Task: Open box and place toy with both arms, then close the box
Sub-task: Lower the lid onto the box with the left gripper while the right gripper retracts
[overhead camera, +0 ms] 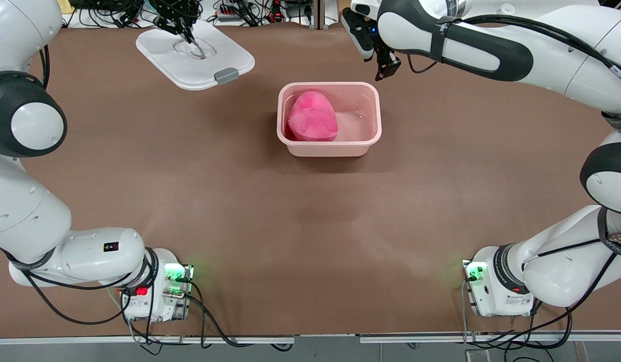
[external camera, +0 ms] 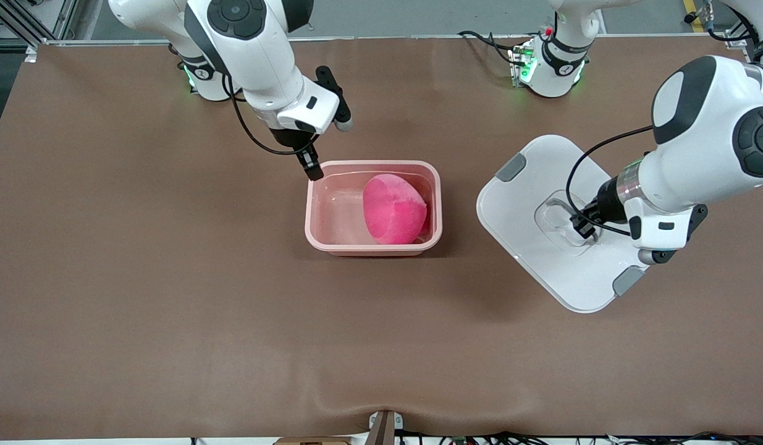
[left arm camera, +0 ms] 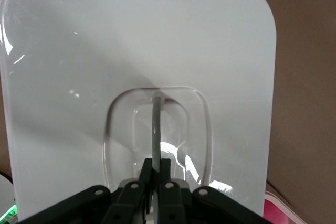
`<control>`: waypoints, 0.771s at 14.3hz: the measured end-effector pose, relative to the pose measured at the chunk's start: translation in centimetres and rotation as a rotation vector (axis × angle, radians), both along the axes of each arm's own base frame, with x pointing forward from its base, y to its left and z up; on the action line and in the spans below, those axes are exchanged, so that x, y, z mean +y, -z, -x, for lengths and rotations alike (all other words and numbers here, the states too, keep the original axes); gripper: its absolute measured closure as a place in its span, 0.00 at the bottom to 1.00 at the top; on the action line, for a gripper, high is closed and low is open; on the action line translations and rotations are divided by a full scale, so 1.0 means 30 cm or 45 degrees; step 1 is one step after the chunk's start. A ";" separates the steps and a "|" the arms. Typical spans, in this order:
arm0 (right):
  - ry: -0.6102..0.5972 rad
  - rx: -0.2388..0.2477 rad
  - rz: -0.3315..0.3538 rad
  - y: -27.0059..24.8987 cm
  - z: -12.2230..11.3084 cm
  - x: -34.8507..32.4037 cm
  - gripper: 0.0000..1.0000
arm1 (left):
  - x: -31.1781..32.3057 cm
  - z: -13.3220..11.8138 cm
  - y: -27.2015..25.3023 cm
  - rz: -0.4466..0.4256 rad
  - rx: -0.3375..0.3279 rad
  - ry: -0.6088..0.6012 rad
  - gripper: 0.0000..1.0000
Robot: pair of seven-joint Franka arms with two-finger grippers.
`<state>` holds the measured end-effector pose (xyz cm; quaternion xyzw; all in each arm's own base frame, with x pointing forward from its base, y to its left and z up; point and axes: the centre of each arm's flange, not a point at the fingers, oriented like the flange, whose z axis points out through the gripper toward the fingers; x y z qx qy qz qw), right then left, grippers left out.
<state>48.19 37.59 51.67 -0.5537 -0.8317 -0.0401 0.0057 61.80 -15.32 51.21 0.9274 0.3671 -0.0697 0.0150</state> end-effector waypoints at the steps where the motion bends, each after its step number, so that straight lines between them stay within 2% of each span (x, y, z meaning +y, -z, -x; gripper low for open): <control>1: 0.004 0.000 0.000 0.000 -0.004 -0.006 0.11 | 0.000 0.000 -0.001 0.000 -0.001 0.000 0.93; 2: 0.011 -0.001 0.001 0.000 -0.011 -0.015 0.02 | 0.000 0.001 -0.003 0.000 -0.002 0.000 0.93; 3: 0.023 -0.002 0.001 -0.001 -0.023 -0.029 0.00 | 0.000 0.002 -0.007 0.000 -0.004 0.000 0.93; 6: 0.097 -0.004 0.002 -0.003 -0.091 -0.126 0.00 | -0.010 0.009 -0.023 0.003 -0.012 -0.009 0.93; 11: 0.306 0.015 0.013 -0.023 -0.237 -0.427 0.00 | -0.099 0.039 -0.038 0.047 0.025 -0.171 0.93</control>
